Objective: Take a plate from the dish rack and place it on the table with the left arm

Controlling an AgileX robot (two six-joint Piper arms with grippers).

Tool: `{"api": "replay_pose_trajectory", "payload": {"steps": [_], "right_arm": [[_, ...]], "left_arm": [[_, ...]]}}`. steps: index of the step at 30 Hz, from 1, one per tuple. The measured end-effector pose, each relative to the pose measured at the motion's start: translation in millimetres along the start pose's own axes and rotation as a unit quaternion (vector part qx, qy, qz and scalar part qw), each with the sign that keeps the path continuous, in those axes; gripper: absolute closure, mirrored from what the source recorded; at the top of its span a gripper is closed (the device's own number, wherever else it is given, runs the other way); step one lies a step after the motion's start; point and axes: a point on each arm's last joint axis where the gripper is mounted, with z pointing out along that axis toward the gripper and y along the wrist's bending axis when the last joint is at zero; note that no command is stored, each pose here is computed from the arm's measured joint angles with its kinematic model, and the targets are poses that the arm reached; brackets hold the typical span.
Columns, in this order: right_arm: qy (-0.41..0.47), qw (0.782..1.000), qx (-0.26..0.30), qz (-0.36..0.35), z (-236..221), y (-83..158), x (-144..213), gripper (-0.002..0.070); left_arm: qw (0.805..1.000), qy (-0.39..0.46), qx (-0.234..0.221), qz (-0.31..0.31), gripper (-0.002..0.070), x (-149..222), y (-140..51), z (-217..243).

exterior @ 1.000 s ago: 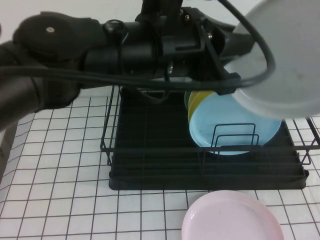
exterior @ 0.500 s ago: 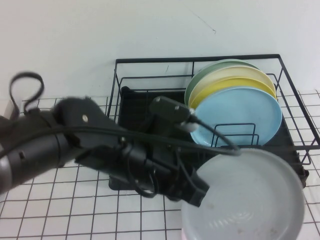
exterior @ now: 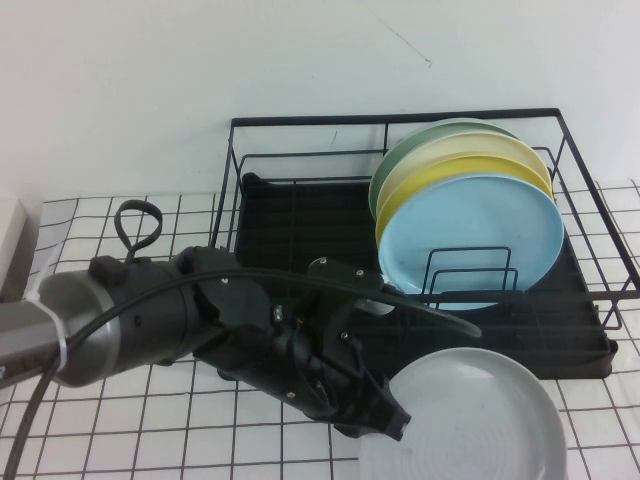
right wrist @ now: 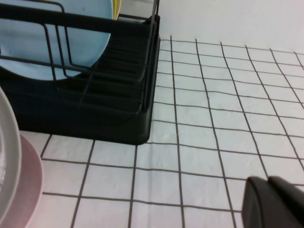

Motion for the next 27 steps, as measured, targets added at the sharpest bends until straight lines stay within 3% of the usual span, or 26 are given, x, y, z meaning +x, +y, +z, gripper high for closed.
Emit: {"api": "replay_pose_trajectory", "payload": {"steps": [6, 10, 13, 20, 24, 27], "right_arm": [[0.0, 1.0, 0.0, 0.0, 0.0, 0.0, 0.0, 0.0678], [0.0, 1.0, 0.0, 0.0, 0.0, 0.0, 0.0, 0.0678], [0.0, 1.0, 0.0, 0.0, 0.0, 0.0, 0.0, 0.0678], [0.0, 1.0, 0.0, 0.0, 0.0, 0.0, 0.0, 0.0678], [0.0, 1.0, 0.0, 0.0, 0.0, 0.0, 0.0, 0.0678], [0.0, 1.0, 0.0, 0.0, 0.0, 0.0, 0.0, 0.0678]], "left_arm": [[1.0, -0.008, 0.001, 0.019, 0.0392, -4.7, -1.1, -1.1], [0.999, -0.017, 0.003, 0.028, 0.0362, -11.8, -4.0, -4.6], [0.999, -0.029, 0.003, 0.038, 0.0405, -15.7, -8.2, -11.8], [0.996, -0.053, -0.043, 0.052, 0.0597, -17.3, -21.1, -53.7], [0.987, -0.113, -0.07, 0.091, 0.0659, -16.5, -40.8, -100.5], [0.968, -0.197, -0.085, 0.127, 0.067, -13.3, -62.0, -145.8]]}}
